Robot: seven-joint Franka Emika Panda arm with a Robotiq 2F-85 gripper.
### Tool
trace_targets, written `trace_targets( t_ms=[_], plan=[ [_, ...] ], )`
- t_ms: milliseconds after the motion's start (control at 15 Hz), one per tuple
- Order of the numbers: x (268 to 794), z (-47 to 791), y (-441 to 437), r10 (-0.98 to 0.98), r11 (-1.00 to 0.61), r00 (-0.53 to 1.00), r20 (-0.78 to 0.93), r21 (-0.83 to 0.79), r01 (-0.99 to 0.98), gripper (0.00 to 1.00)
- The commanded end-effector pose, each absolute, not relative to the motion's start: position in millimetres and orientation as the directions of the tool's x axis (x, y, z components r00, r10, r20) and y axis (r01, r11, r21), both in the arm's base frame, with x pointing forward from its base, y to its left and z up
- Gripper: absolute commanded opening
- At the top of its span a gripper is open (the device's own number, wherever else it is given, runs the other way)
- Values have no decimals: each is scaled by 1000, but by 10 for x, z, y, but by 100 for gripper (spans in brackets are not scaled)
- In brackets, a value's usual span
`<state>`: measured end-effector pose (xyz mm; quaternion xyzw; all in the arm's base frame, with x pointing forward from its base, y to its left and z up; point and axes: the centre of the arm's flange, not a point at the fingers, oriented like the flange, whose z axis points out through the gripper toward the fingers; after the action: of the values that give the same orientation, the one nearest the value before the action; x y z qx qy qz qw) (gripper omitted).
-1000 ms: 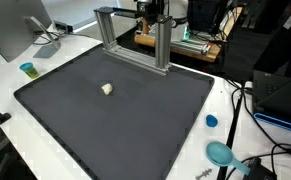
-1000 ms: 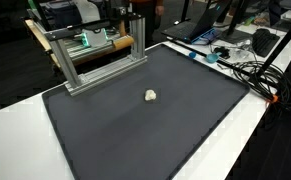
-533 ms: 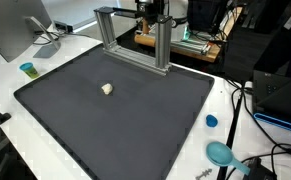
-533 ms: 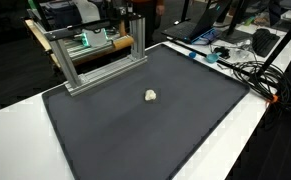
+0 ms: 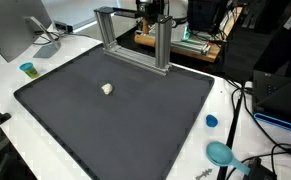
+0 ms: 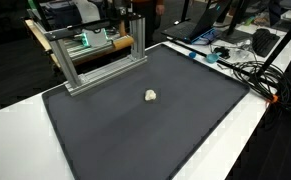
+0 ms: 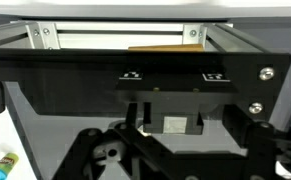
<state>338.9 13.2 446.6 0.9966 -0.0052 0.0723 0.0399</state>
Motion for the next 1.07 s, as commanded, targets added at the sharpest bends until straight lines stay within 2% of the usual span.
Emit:
trace_targets(
  t_ms=[0, 133, 400, 1000],
  plan=[
    [3345, 4420, 91, 27, -998, 988, 151, 58, 18, 79],
    [3329, 4407, 72, 22, -998, 989, 144, 57, 14, 77],
    [3300, 4389, 37, 17, -999, 989, 146, 43, 11, 81],
    [3216, 4336, 30, 61, -998, 984, 170, 45, 54, 78]
  ],
)
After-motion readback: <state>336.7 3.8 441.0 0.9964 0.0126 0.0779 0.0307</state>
